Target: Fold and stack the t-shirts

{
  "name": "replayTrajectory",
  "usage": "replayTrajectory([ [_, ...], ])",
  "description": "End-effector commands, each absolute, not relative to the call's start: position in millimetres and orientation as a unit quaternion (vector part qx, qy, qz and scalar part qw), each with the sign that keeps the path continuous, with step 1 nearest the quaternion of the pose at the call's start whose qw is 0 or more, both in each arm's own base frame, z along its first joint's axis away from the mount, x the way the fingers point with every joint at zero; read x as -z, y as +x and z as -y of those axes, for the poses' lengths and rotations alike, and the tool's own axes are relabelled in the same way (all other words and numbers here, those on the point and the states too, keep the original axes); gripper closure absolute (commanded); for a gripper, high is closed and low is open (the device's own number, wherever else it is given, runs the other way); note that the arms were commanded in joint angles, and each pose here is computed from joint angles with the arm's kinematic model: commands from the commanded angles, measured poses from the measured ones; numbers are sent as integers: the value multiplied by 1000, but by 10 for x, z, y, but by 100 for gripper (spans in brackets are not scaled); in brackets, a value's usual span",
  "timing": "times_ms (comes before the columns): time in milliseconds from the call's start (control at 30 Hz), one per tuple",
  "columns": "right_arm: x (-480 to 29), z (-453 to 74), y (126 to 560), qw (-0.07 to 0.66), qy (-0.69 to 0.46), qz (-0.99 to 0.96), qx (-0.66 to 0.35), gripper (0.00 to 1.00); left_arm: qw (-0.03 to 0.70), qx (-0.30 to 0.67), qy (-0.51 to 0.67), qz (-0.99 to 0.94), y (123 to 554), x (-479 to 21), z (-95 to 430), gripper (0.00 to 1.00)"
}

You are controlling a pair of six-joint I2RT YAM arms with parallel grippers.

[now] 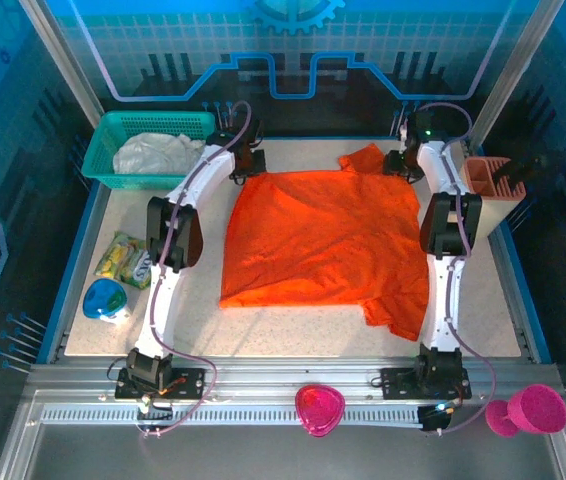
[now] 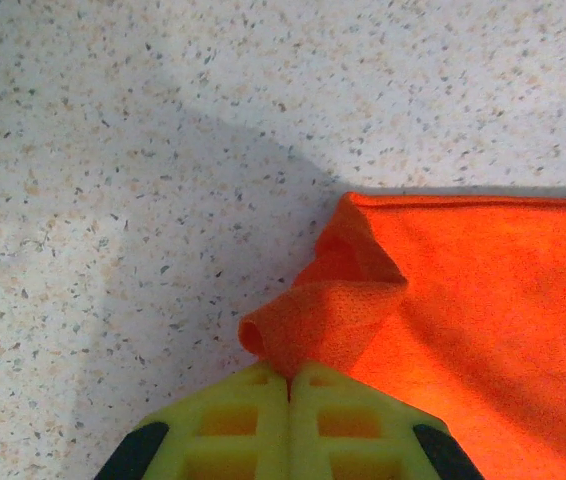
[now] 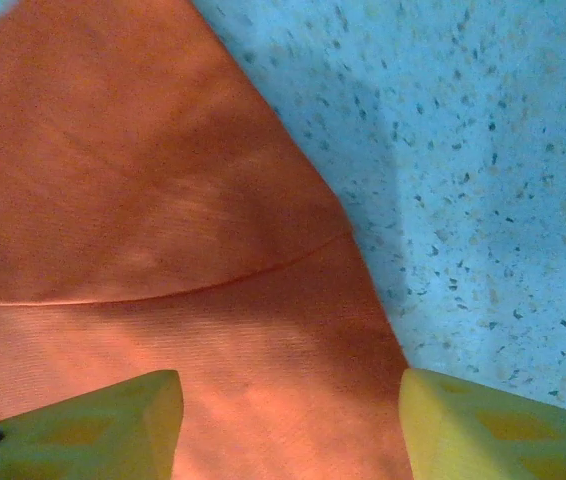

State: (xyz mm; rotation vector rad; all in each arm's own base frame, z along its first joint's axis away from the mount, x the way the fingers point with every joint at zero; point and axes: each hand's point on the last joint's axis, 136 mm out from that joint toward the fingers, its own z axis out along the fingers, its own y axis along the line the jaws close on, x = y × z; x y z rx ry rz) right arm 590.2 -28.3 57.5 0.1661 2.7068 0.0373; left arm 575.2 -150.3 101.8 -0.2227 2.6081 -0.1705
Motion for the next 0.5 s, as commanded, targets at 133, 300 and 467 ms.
replayTrajectory([
  [133, -346, 486, 5668, 154, 50, -986, 26, 33, 258, 67, -72, -961, 5701, -1101, 1496, 100],
  [300, -267, 461, 5606, 140, 56, -989, 9, 67, 251, 67, -73, -963, 5656, -1042, 1488, 100],
  [467, -510, 398, 5592, 159, 64, -985, -7, 100, 254, 63, -73, -962, 5610, -1048, 1453, 100],
])
